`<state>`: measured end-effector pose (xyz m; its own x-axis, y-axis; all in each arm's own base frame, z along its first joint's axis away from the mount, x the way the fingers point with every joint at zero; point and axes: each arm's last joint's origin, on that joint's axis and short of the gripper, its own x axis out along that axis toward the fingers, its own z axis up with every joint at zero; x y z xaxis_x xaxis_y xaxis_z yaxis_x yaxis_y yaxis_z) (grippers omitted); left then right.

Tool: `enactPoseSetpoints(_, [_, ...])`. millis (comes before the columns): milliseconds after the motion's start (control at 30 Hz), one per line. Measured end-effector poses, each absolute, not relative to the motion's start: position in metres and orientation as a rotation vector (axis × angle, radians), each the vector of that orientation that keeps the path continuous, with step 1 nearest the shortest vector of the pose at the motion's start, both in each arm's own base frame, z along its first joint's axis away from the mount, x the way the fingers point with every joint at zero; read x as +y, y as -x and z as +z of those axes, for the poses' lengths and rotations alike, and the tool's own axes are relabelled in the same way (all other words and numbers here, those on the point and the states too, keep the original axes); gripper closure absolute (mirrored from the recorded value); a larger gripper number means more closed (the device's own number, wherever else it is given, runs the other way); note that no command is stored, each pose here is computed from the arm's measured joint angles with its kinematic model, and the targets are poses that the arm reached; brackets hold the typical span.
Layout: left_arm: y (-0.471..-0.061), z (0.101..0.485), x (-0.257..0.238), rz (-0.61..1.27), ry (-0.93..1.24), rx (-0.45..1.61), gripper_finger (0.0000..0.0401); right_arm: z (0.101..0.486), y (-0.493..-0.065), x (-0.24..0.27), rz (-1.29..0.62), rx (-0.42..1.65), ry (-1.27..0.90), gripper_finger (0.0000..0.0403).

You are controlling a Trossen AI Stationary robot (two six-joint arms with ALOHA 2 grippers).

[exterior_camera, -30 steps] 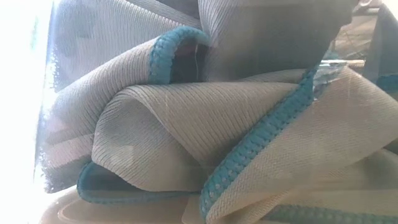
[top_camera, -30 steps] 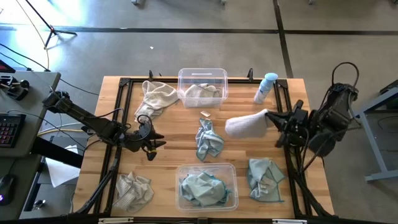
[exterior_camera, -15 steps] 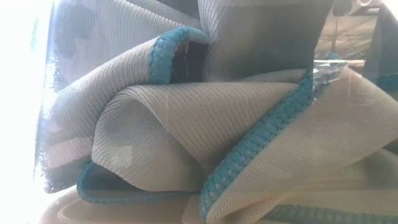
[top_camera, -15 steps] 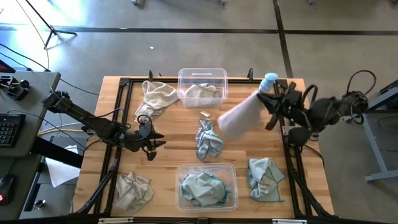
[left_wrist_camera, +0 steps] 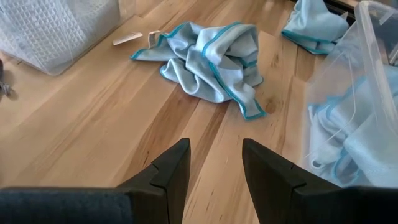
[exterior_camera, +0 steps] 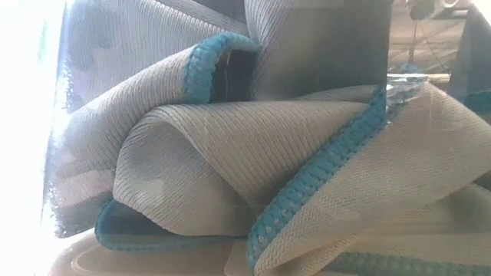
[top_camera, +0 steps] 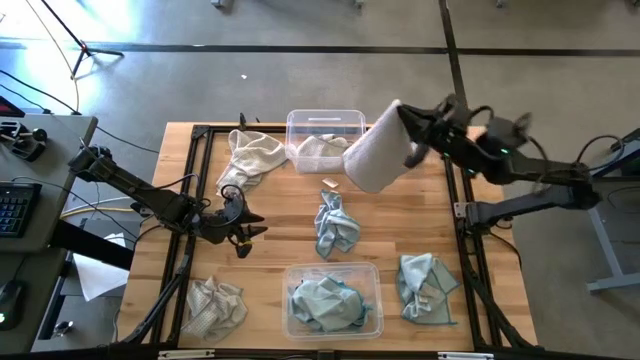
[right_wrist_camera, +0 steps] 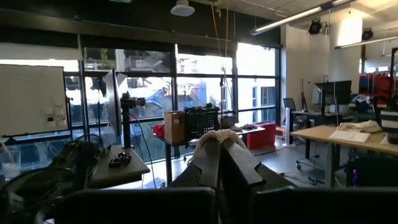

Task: Sort microfiber towel by color & place in baskets
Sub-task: Put the bottom right white towel into the top transparent bin

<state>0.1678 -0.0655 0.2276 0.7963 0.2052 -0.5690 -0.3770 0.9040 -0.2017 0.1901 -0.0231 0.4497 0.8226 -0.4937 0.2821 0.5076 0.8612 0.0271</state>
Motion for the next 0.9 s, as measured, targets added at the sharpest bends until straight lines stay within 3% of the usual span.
enactPoseSetpoints(500, [-0.168,0.228,-0.066,0.312,0.307,0.564,0.0268,0.419,-0.252,-0.124,-0.498,-0.422,-0.021,0.0403])
enactPoseSetpoints(900, [-0.168,0.228,-0.066,0.306,0.291,0.567,0.0268,0.346,-0.305,-0.182,-0.443,-0.265,-0.165,0.0403])
